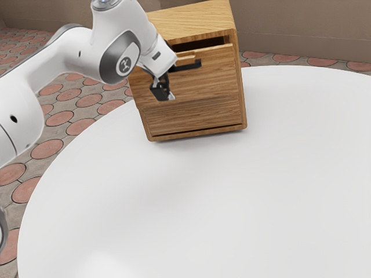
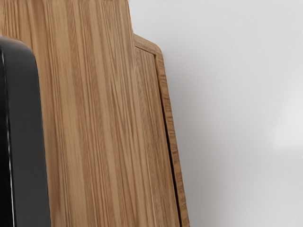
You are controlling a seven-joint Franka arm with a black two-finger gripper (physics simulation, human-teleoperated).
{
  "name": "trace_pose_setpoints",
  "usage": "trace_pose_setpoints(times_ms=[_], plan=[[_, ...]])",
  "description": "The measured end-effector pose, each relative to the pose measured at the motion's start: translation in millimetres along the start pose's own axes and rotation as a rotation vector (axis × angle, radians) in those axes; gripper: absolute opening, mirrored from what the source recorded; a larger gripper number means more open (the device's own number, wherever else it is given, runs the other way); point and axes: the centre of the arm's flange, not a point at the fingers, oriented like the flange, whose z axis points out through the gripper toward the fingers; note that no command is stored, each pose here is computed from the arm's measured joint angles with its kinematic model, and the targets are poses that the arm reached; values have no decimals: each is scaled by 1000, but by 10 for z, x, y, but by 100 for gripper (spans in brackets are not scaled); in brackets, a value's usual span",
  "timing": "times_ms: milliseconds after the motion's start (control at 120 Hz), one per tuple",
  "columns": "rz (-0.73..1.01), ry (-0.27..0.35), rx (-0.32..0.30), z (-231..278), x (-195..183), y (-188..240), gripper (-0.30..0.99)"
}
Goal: Pull the drawer handle with one arm to open the drawer
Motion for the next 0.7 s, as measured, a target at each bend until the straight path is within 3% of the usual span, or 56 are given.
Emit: trace_pose_setpoints(times_ms=[175, 267, 300, 342, 425, 508, 583, 700], plan=[[19, 8, -24, -19, 232, 144, 71], [41, 26, -31, -125, 506, 259, 65], [43, 30, -22, -272, 582, 280, 50], [51, 39, 4, -590, 716, 312, 1], [163, 148, 117, -1993, 1616, 752, 24], [167, 134, 163, -2733, 1719, 954, 42], [136, 87, 141, -2865, 1686, 1040, 52], [83, 42, 36, -2668, 1668, 1132, 61]])
